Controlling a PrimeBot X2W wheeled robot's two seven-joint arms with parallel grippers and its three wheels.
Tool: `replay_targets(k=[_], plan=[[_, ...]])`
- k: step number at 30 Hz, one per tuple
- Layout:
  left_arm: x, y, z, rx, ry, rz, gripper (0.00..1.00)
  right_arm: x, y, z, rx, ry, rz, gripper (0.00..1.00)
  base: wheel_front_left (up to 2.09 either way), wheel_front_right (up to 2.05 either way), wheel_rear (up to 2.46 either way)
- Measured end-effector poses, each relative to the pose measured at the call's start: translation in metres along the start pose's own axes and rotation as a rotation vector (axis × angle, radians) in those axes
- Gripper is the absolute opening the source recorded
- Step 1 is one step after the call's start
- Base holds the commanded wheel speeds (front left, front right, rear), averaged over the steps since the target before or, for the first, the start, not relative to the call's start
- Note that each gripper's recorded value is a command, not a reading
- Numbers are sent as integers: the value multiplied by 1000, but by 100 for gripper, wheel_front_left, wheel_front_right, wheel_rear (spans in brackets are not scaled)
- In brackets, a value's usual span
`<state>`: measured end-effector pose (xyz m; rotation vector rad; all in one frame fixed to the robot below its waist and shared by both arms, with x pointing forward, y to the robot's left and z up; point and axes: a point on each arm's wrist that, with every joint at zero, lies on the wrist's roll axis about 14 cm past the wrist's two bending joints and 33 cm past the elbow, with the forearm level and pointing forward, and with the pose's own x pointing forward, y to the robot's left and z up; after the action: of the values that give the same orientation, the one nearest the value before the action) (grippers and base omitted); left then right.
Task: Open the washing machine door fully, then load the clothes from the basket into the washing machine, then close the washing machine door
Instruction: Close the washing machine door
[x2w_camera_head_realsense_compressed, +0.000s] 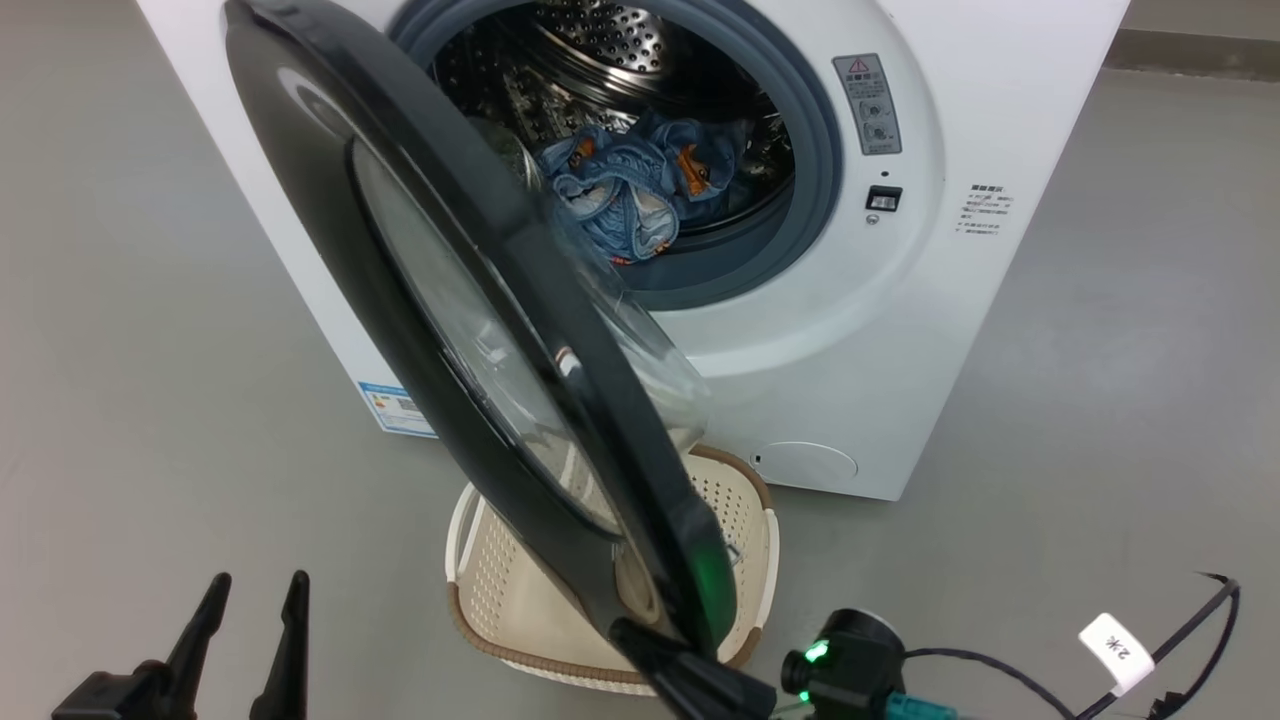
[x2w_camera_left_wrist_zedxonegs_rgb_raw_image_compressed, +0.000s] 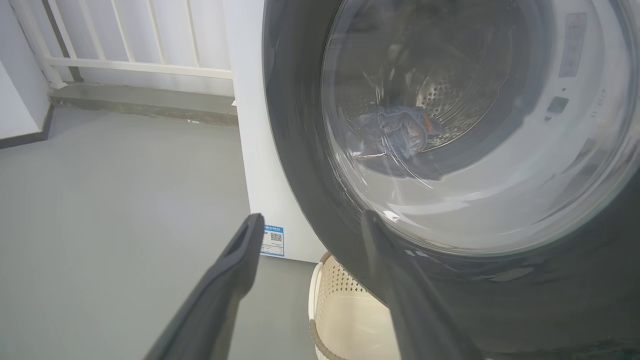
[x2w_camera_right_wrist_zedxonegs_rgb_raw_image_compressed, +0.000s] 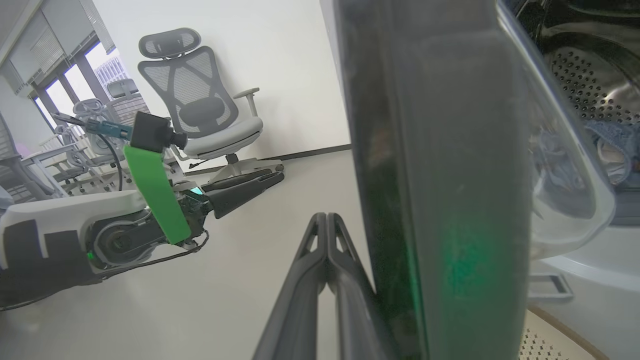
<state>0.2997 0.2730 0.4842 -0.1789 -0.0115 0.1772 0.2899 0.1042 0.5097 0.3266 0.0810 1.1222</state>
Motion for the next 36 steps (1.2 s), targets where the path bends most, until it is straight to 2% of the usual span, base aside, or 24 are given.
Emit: replay_targets(k=[22, 36], plan=[[19, -32, -2, -4, 4, -100, 100, -20, -83, 30, -49, -84, -258, 0, 0, 0, 0], [40, -54, -4, -2, 11, -163, 100, -19, -137, 55, -72, -144, -377, 0, 0, 0, 0]])
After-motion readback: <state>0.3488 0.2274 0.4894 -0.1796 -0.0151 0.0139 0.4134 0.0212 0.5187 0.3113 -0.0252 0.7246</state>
